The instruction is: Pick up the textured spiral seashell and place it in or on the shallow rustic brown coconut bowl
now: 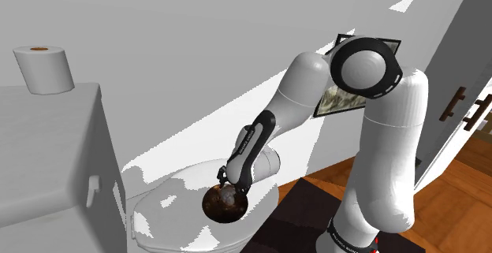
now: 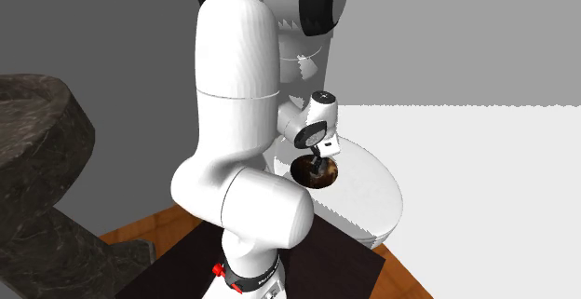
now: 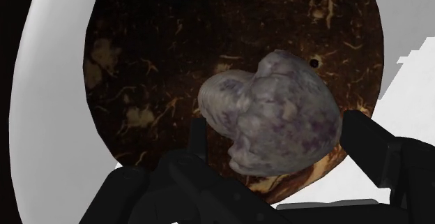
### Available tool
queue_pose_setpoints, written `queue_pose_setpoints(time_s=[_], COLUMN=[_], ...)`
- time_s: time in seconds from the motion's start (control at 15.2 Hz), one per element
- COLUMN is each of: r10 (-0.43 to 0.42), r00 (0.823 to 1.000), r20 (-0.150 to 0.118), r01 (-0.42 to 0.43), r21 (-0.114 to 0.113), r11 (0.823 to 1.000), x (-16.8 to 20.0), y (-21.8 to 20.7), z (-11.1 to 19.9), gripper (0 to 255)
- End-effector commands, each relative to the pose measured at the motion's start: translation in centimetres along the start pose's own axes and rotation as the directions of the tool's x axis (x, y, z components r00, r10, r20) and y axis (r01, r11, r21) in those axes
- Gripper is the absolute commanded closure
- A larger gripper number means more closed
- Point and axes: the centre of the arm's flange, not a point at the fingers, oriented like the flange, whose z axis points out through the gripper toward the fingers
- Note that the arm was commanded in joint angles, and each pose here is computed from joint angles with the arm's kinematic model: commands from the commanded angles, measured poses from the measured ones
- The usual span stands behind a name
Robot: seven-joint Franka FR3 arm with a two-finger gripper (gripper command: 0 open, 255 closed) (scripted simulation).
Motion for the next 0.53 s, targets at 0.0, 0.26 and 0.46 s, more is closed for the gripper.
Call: queue_pose_setpoints(time_s=[0.0,0.26,0.46], r10=[0.0,0.0,0.0], r00=[1.0,1.0,1.0], r20=[0.0,0.0,0.0], r01=[0.0,0.0,0.0], r21=[0.0,0.0,0.0], r11=[1.0,1.0,1.0], x=[0.0,0.0,0.0], y=[0.0,0.0,0.0], z=[0.0,0.0,-1.3], gripper=[255,0,0])
